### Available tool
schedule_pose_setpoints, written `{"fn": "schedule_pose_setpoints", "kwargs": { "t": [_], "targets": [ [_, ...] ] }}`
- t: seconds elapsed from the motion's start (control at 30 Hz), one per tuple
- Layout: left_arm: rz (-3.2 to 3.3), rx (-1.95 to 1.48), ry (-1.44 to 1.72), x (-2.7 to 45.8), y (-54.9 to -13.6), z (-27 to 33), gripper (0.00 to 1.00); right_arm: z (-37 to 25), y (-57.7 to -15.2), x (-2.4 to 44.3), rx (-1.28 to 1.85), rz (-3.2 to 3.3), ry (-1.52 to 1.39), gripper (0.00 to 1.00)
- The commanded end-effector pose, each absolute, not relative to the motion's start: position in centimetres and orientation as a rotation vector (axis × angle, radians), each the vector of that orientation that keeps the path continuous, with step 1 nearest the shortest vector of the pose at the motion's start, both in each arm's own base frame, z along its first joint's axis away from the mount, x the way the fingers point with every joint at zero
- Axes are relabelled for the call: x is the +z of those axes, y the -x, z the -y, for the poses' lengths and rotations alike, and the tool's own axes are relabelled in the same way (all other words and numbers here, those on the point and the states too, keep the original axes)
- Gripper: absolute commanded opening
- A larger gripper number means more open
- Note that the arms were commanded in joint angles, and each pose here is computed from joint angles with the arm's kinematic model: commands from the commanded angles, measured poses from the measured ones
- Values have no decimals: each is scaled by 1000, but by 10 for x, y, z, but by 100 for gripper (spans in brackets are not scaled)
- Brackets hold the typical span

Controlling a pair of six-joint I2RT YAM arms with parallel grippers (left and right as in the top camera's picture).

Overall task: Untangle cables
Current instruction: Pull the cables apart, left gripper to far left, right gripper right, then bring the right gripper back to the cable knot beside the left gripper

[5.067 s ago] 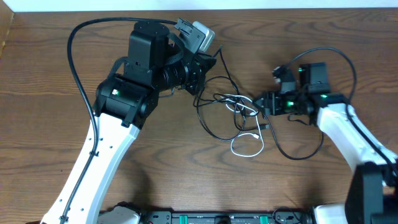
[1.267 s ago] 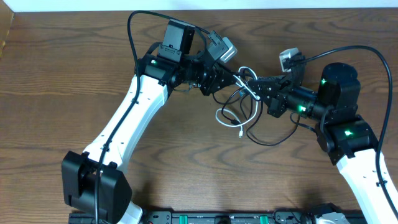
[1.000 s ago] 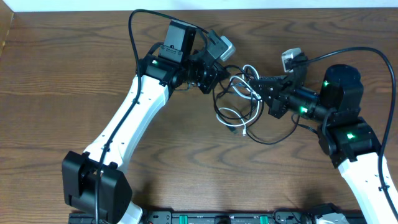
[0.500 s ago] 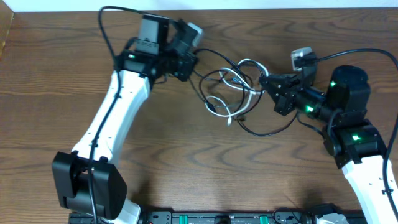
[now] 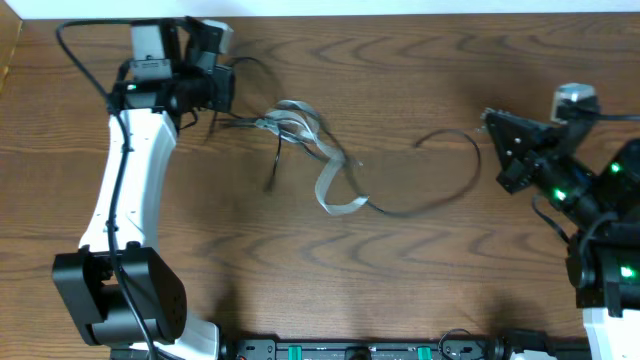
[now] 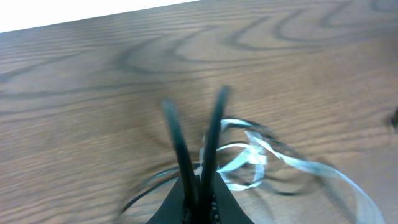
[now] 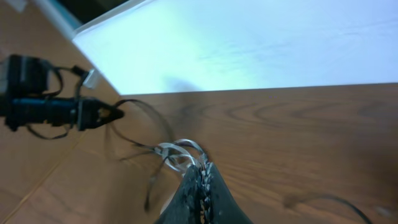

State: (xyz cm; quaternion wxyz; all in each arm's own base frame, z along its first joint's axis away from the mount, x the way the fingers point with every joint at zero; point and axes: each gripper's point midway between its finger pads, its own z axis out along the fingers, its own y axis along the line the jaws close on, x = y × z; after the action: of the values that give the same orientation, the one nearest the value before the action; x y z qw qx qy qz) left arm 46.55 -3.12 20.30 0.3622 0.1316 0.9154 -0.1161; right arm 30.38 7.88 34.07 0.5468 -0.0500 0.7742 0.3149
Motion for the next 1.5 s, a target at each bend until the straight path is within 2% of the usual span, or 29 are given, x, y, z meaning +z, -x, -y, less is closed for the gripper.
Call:
{"fn": "schedule_pose_setpoints", "kwargs": {
  "t": [0.0, 0.17, 0.2, 0.23, 0.27, 0.3, 0.37, 0.4, 0.6, 0.7, 1.03, 1.47],
  "targets": [
    [-2348, -322, -276, 207, -467, 23, 7, -71, -294, 355, 728, -1804, 123, 1],
    [-2330, -411, -296, 211, -465, 38, 8, -72, -291, 341, 745, -1863, 115, 1],
    [-2327, -424, -306, 211, -465, 42, 8, -72, -291, 338, 749, -1876, 110, 4],
    [-2325, -435, -318, 212, -464, 47, 8, -72, -292, 335, 753, -1886, 118, 14],
    [-2324, -439, -327, 212, -464, 50, 8, -73, -293, 332, 759, -1899, 123, 29],
    [-2323, -443, -338, 212, -463, 55, 8, -74, -294, 327, 765, -1914, 116, 38],
    [-2318, -462, -362, 214, -461, 65, 8, -76, -297, 321, 790, -1937, 117, 52],
    [-2312, -481, -382, 215, -460, 73, 8, -77, -298, 318, 805, -1946, 127, 56],
    [-2245, -639, -538, 231, -442, 129, 8, -85, -314, 288, 872, -2043, 121, 63],
    [-2213, -685, -614, 240, -430, 156, 8, -94, -321, 270, 910, -2103, 126, 71],
    [-2104, -749, -810, 269, -390, 222, 7, -137, -341, 206, 959, -2287, 194, 71],
    [-2033, -770, -876, 291, -368, 242, 8, -180, -356, 120, 919, -2488, 256, 66]
  ]
}}
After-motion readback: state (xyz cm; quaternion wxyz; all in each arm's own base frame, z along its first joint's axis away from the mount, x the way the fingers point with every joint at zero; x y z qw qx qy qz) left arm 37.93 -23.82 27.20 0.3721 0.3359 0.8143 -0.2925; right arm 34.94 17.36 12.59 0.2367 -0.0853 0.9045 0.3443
